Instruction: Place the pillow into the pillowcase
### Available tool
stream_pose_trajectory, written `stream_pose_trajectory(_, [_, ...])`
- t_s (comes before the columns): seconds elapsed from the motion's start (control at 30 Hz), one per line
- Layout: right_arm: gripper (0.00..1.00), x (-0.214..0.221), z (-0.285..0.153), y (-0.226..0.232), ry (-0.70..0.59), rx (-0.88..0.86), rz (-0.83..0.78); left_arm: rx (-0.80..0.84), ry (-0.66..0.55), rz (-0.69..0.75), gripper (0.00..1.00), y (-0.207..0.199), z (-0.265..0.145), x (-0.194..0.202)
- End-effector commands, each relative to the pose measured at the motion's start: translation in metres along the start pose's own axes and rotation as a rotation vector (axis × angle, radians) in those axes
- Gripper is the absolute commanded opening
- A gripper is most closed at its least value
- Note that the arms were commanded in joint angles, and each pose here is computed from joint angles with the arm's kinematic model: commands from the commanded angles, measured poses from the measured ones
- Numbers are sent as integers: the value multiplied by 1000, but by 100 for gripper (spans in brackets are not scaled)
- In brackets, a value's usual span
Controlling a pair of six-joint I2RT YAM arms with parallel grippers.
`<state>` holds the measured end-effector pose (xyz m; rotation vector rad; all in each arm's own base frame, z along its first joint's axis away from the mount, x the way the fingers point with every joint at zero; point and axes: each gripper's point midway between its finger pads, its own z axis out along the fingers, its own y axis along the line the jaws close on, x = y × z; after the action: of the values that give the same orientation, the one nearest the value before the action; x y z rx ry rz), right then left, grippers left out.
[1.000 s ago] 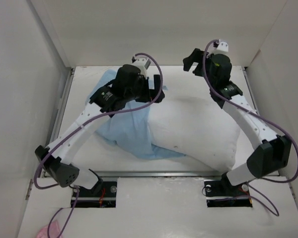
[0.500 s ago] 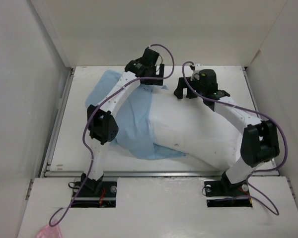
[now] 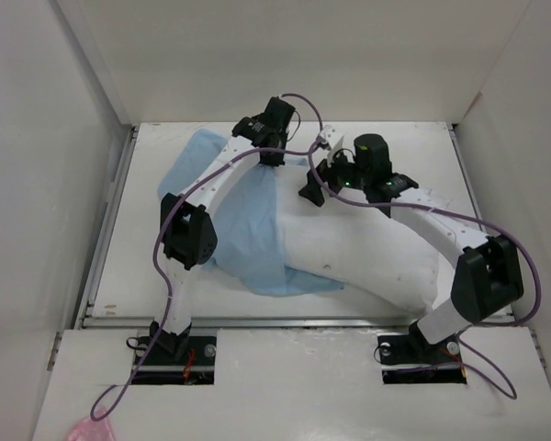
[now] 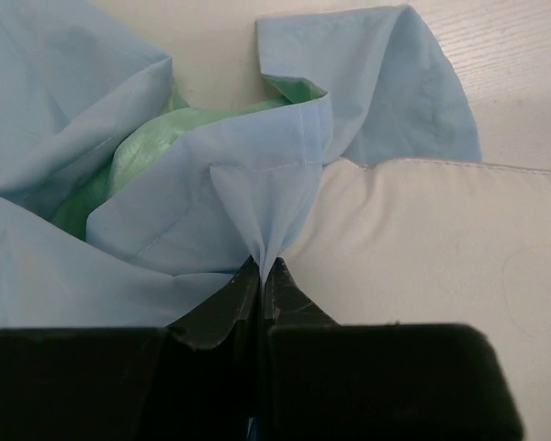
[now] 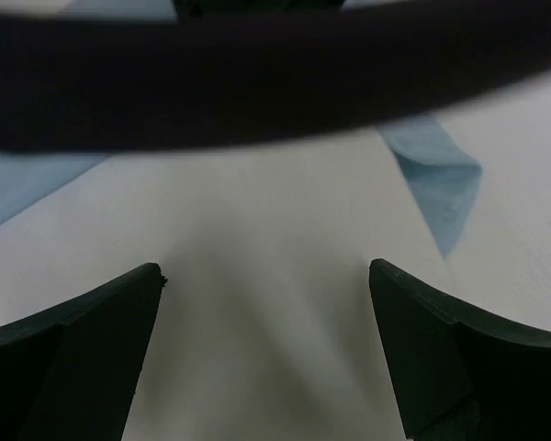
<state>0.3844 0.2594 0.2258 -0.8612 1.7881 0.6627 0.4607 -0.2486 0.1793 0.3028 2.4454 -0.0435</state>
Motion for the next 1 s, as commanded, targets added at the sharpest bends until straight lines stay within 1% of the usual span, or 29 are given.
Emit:
stream_pose_trajectory(0.0, [100, 21, 19, 26, 90, -122, -109, -61, -100, -26, 0, 19, -32, -29])
stream_pose_trajectory(0.03, [100, 23, 24, 26, 110, -120, -118, -54, -130, -45, 0, 17, -34, -38])
stream_pose_trajectory(0.07, [99, 43, 33, 22, 160, -118, -95, -53, -174, -58, 0, 18, -44, -50])
stream_pose_trajectory(0.1, [92, 51, 39, 25, 179, -130, -89, -35, -184, -61, 0, 15, -44, -53])
stream_pose_trajectory(0.13, [83, 56, 43, 24, 186, -131, -86, -8, -250, -65, 0, 13, -59, -70])
stream_pose_trajectory(0.17, [68, 64, 52, 21, 190, -132, -84, 17, -271, -55, 0, 10, -63, -74])
stream_pose_trajectory(0.2, [19, 61, 56, 19, 178, -130, -90, 62, -287, -46, 0, 2, -67, -78])
stream_pose_trajectory(0.23, [0, 56, 58, 20, 157, -133, -80, 85, -312, -50, 0, -1, -73, -84])
stream_pose_trajectory(0.27, [0, 51, 60, 19, 136, -128, -81, 107, -323, -36, 0, -5, -74, -87])
stream_pose_trajectory(0.3, [0, 31, 54, 19, 73, -116, -114, 135, -359, -35, 0, -13, -83, -97])
stream_pose_trajectory(0.33, [0, 18, 49, 20, 29, -107, -127, 139, -380, -39, 0, -14, -87, -102])
stream_pose_trajectory(0.4, [0, -10, 36, 31, -98, -108, -194, 176, -435, -20, 0, -33, -101, -113])
stream_pose_trajectory(0.43, [0, -42, 15, 46, -202, -123, -238, 197, -470, -9, 0, -40, -111, -122])
stream_pose_trajectory(0.47, [0, -55, 4, 54, -262, -134, -259, 230, -501, -6, 0, -47, -123, -128])
stream_pose_trajectory(0.5, [0, -55, -5, 66, -300, -179, -272, 265, -534, -1, 0, -59, -129, -134])
stream_pose_trajectory(0.53, [0, -85, -25, 76, -411, -190, -328, 328, -572, 15, 0, -67, -147, -142])
stream_pose_trajectory(0.6, [0, -96, -38, 91, -469, -248, -374, 438, -601, 51, 0, -96, -168, -142])
stream_pose_trajectory(0.63, [0, -101, -40, 93, -490, -253, -389, 478, -647, 56, 0, -104, -189, -149])
stream_pose_trajectory(0.67, [0, -103, -41, 93, -499, -253, -387, 500, -655, 75, 0, -111, -197, -147])
stream_pose_trajectory(0.7, [0, -103, -37, 91, -503, -244, -387, 545, -690, 88, 0, -123, -222, -147])
stream_pose_trajectory(0.73, [0, -102, -33, 82, -502, -197, -376, 558, -706, 106, 0, -128, -233, -145])
stream_pose_trajectory(0.8, [0, -111, -30, 73, -571, -143, -333, 596, -697, 128, 0, -141, -245, -133])
stream_pose_trajectory(0.83, [0, -106, -28, 60, -592, -71, -277, 646, -708, 149, 0, -153, -266, -124])
stream_pose_trajectory(0.87, [0, -128, -39, 54, -712, -30, -273, 670, -704, 161, 0, -158, -274, -117])
stream_pose_trajectory(0.9, [0, -124, -32, 51, -730, -42, -171, 681, -669, 167, 0, -165, -270, -104])
stream_pose_trajectory(0.93, [0, -129, -35, 43, -773, -30, -130, 716, -680, 170, 0, -171, -289, -96])
stream_pose_trajectory(0.97, [0, -129, -36, 33, -804, -19, -87, 742, -666, 163, 0, -176, -293, -88])
